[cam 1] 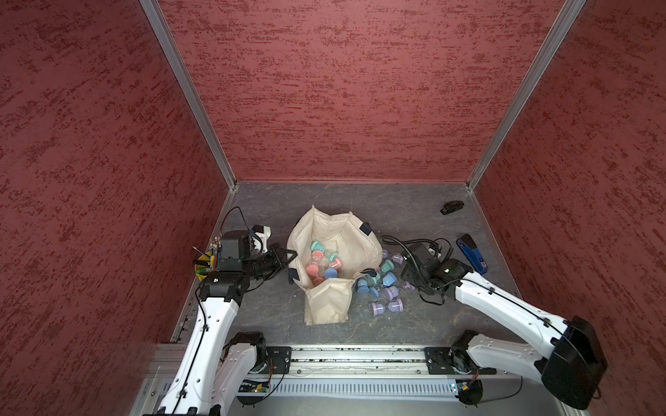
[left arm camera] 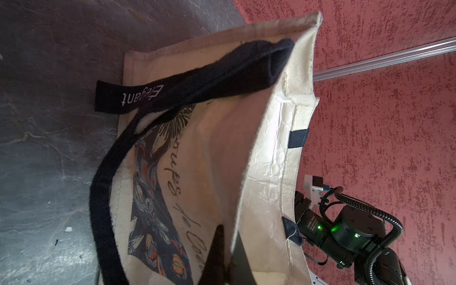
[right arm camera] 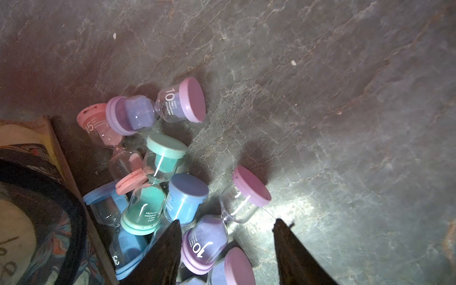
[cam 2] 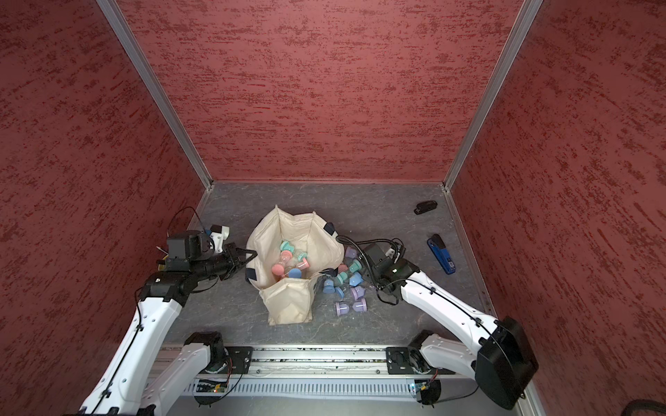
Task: Put the hourglass into the canvas bag
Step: Pick up the hourglass from the center of the board.
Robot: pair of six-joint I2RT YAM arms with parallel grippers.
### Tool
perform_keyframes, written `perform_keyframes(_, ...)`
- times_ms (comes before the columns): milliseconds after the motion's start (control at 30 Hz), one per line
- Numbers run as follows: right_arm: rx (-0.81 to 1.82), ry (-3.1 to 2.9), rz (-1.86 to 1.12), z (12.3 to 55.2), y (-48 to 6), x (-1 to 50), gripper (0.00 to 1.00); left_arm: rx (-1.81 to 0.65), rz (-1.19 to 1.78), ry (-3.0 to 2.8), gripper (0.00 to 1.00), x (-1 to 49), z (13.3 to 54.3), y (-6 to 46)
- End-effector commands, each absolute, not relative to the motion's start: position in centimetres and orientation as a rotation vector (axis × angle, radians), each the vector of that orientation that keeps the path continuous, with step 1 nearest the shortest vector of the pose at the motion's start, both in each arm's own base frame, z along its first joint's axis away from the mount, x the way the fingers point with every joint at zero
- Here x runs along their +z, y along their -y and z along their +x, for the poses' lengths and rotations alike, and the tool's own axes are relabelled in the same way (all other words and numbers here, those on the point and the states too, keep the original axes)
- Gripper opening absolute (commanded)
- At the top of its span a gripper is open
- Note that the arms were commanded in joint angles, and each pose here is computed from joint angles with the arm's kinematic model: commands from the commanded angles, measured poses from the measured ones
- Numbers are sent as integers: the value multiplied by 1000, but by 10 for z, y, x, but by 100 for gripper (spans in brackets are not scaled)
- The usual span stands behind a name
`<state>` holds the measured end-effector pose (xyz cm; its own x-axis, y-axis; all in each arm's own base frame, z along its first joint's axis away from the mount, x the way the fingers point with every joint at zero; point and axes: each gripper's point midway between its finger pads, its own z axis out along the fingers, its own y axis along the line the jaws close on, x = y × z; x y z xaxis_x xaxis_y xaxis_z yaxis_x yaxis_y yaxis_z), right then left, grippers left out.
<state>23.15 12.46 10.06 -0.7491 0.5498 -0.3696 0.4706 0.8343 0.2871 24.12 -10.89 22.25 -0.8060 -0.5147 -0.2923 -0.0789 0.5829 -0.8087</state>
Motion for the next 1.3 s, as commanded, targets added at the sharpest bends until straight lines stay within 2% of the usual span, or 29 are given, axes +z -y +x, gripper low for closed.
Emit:
perform_keyframes(0, 332, -2528, 854, 235, -131, 99, 60, -1153, -451, -2283, 0, 229, 242, 110)
perform_keyframes(400, 386, -2486, 1018, 235, -134, 79, 59, -1151, -449, -2285, 0, 227, 241, 110)
perform_keyframes(600, 398, -2530, 965, 233, -142, 73, 57, -1150, -446, -2285, 0, 227, 241, 110)
perform_keyframes(767, 419, -2606, 702, 229, -157, 79, 63, -1149, -446, -2285, 0, 227, 241, 110)
perform_keyframes(933, 493, -2614, 231, 227, -179, 112, 68, -1150, -450, -2286, 0, 226, 240, 110)
perform_keyframes(1100, 568, -2666, -61, 206, -192, 114, 67, -1149, -460, -2285, 0, 223, 241, 109)
perform_keyframes(1267, 530, -2694, -172, 187, -192, 107, 63, -1153, -468, -2281, 0, 224, 241, 109)
